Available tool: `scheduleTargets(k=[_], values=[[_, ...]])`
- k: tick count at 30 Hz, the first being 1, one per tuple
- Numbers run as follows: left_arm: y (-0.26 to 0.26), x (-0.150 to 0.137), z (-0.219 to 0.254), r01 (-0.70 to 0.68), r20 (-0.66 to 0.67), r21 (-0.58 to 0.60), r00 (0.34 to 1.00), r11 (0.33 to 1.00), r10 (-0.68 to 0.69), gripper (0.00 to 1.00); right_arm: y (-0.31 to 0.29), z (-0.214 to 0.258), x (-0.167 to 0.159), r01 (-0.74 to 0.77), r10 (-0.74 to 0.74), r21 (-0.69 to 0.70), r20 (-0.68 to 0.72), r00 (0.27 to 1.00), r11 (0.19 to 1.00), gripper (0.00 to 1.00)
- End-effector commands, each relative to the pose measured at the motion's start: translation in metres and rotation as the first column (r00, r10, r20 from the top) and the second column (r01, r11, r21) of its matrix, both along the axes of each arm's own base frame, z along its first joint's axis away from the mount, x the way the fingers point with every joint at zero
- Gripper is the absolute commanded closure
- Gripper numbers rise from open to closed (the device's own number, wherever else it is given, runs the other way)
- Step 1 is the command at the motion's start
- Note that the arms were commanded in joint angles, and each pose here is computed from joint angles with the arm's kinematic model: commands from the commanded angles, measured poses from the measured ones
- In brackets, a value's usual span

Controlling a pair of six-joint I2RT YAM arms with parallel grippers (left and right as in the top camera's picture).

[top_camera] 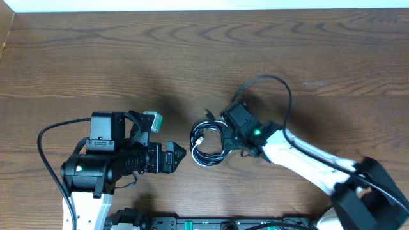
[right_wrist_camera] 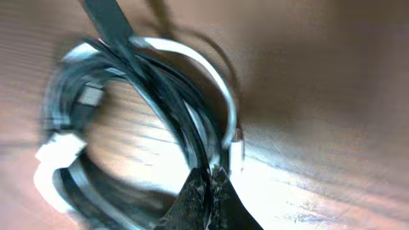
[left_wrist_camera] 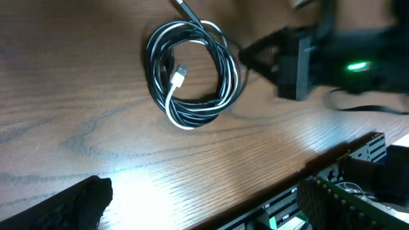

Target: Untangle cables

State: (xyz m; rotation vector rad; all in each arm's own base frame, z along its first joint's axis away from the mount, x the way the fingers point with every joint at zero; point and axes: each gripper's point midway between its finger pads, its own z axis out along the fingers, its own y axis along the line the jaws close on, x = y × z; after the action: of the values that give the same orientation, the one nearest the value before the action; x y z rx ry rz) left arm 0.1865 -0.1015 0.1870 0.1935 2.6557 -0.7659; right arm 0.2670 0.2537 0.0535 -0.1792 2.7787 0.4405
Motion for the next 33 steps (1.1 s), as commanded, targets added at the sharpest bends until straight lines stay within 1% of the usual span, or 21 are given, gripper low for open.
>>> scheduleTargets(k=[1,2,3,4,5,7,10,12,17,19,21,22,23,24,25,27,28,29,30,33], values=[[0.0,0.002,0.005,0.015,0.024,0.009,1.0,1.0,-0.015,0.01,0.026,0.112,0.024,-0.203,0.171,0.086,0.282,0.944,0.975,0.99],[0.0,0.002,0.005,0.016,0.024,0.008,1.0,1.0,-0.016,0.19,0.027,0.138,0.026,-0.235,0.192,0.09,0.338,0.921,0.968,0.99],[-0.001,0.002,0.005,0.016,0.024,0.006,1.0,1.0,-0.016,0.34,0.028,0.163,0.026,-0.26,0.206,0.093,0.389,0.898,0.961,0.99],[-0.001,0.002,0.005,0.017,0.025,0.005,1.0,1.0,-0.017,0.54,0.027,0.183,0.026,-0.274,0.208,0.096,0.43,0.879,0.957,0.99],[-0.001,0.002,0.006,0.019,0.025,0.0,1.0,1.0,-0.019,0.67,0.024,0.204,0.027,-0.276,0.199,0.101,0.47,0.86,0.956,0.99],[-0.005,0.002,0.008,0.028,0.031,-0.021,0.999,0.999,-0.028,0.72,0.017,0.234,0.026,-0.26,0.165,0.114,0.522,0.837,0.959,0.99],[-0.011,0.005,0.012,0.047,0.052,-0.054,0.998,0.997,-0.045,0.86,0.01,0.273,0.02,-0.264,0.126,0.153,0.591,0.797,0.952,0.99],[-0.013,0.009,0.012,0.058,0.066,-0.057,0.996,0.997,-0.054,0.89,0.005,0.292,0.015,-0.27,0.106,0.174,0.622,0.775,0.947,0.99],[-0.02,0.021,0.008,0.087,0.091,-0.058,0.993,0.995,-0.082,0.9,-0.008,0.316,0.004,-0.267,0.071,0.197,0.665,0.743,0.943,0.99],[-0.023,0.024,0.004,0.095,0.073,-0.059,0.993,0.994,-0.091,0.89,-0.018,0.311,0.004,-0.228,0.062,0.17,0.657,0.752,0.959,0.99],[-0.025,0.024,0.001,0.104,0.059,-0.058,0.993,0.993,-0.101,0.89,-0.026,0.296,0.006,-0.178,0.057,0.135,0.623,0.78,0.975,0.99],[-0.027,0.025,0.0,0.108,0.057,-0.057,0.993,0.992,-0.105,0.9,-0.032,0.274,0.008,-0.131,0.059,0.088,0.568,0.821,0.987,0.95],[-0.027,0.026,0.0,0.108,0.062,-0.057,0.993,0.992,-0.105,0.9,-0.033,0.261,0.008,-0.119,0.069,0.061,0.533,0.844,0.991,0.83],[-0.026,0.027,0.0,0.108,0.067,-0.055,0.992,0.993,-0.104,0.85,-0.033,0.247,0.008,-0.117,0.084,0.035,0.498,0.863,0.993,0.75],[-0.025,0.029,0.001,0.104,0.074,-0.047,0.992,0.993,-0.1,0.7,-0.033,0.232,0.008,-0.113,0.098,0.004,0.454,0.885,0.994,0.67],[-0.021,0.032,0.0,0.091,0.086,-0.015,0.992,0.996,-0.089,0.44,-0.033,0.204,0.008,-0.1,0.109,-0.044,0.373,0.922,0.994,0.42],[-0.018,0.034,0.001,0.083,0.093,0.0,0.992,0.997,-0.083,0.35,-0.032,0.186,0.009,-0.093,0.112,-0.075,0.322,0.94,0.993,0.36],[-0.016,0.035,0.002,0.076,0.1,0.013,0.992,0.997,-0.077,0.29,-0.032,0.173,0.01,-0.085,0.109,-0.093,0.286,0.952,0.992,0.34],[-0.014,0.036,0.003,0.067,0.108,0.026,0.992,0.997,-0.069,0.27,-0.031,0.162,0.011,-0.071,0.096,-0.108,0.251,0.963,0.992,0.33],[-0.005,0.04,0.009,0.031,0.139,0.074,0.99,0.997,-0.041,0.26,-0.029,0.126,0.018,0.032,-0.012,-0.133,0.152,0.988,0.991,0.33]])
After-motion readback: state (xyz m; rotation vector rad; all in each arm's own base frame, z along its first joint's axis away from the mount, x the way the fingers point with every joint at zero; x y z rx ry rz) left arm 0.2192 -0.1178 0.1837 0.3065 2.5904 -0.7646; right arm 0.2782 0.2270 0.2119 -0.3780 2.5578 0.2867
